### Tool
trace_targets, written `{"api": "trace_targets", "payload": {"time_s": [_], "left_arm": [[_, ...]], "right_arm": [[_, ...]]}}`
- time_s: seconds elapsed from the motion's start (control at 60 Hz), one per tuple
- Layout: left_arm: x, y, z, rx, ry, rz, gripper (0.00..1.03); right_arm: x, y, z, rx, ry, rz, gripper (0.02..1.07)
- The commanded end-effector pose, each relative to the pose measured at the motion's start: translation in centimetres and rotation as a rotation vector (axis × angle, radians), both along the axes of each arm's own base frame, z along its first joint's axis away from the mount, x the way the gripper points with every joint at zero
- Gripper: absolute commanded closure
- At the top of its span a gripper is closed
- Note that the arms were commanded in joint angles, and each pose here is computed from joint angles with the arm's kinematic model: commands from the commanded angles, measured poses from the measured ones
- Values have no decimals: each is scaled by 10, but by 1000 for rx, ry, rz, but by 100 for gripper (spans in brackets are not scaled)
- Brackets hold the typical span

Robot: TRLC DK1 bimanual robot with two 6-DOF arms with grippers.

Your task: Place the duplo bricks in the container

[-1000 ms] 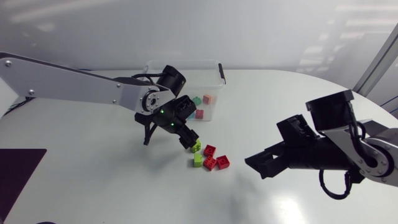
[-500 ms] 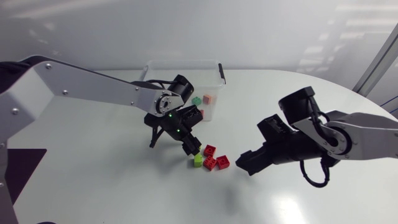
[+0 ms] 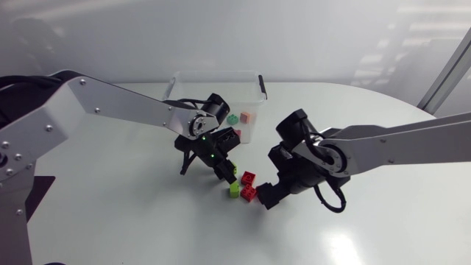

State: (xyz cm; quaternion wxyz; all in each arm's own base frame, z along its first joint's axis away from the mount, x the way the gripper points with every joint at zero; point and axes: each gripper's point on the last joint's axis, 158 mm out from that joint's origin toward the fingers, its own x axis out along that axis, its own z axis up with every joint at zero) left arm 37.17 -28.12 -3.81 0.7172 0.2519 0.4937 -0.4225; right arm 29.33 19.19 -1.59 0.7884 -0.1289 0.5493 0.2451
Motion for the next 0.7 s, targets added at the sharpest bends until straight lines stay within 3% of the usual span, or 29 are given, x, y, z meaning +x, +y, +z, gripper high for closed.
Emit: {"api": "trace_targets", "payload": {"time_s": [0.0,0.183,0.383,0.5,0.683], "left_arm": [[-4,9,5,-9,-7,-4,79],[-3,18,32,-57,-65,16,79],[4,30,89,-125,-172,54,79],[19,40,135,-182,-270,100,79],[60,60,186,-273,-407,217,79]], "right_arm": [[4,4,-7,-17,19,-27,12],[6,9,-16,-62,16,-22,14],[12,8,-23,-88,22,-37,23],[16,8,-27,-100,21,-51,38],[22,8,-26,-83,-2,-60,76]]}}
